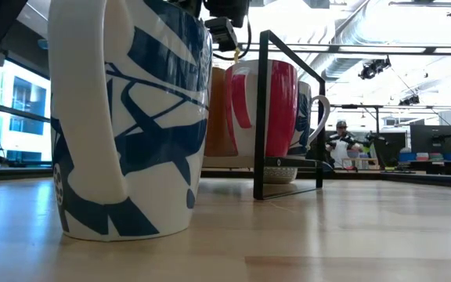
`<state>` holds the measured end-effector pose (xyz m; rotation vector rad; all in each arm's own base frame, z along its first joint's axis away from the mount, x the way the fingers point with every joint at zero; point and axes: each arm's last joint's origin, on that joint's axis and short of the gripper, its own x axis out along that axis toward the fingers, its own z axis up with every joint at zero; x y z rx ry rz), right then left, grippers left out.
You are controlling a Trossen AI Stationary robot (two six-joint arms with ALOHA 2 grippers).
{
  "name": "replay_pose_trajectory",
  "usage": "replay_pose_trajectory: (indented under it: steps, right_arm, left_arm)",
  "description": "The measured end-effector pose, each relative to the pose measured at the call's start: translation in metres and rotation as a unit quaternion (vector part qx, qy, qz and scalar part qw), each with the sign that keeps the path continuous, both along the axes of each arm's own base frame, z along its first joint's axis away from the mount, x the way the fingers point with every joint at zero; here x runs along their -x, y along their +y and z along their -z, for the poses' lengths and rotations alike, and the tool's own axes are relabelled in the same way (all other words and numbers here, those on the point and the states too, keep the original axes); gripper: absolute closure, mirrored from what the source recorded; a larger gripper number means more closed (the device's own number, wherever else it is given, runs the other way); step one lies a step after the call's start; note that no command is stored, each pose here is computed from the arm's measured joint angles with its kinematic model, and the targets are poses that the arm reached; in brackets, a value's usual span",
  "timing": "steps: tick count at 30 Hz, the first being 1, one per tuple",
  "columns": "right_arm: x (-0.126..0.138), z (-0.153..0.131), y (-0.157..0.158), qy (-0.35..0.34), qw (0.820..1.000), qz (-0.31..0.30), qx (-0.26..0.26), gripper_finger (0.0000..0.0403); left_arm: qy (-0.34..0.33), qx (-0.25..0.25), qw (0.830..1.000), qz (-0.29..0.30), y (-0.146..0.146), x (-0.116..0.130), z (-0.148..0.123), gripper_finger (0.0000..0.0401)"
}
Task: Place coffee mugs
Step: Put the yellow mug on the shelf
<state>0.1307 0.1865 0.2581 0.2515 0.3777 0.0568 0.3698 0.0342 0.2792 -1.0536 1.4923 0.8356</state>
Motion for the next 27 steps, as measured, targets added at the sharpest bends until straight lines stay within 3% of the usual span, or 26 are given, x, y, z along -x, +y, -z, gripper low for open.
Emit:
replay_pose_trajectory:
  steps: [8, 27]
  right_arm:
    - [0.0, 0.0, 0.0001, 0.001, 1.0, -0.002, -0.001, 0.0315]
    - [0.0003, 0.0004, 0.0012, 0.012, 1.0, -0.016, -0.014, 0.0315]
  left_arm:
    - [-0.004, -0.001, 1.0, 0.004, 0.0, -0.0007, 0.0, 0.0377]
    - [-0.006, 0.005, 1.0, 0.004, 0.0027, -0.0004, -0.0001, 0.0325]
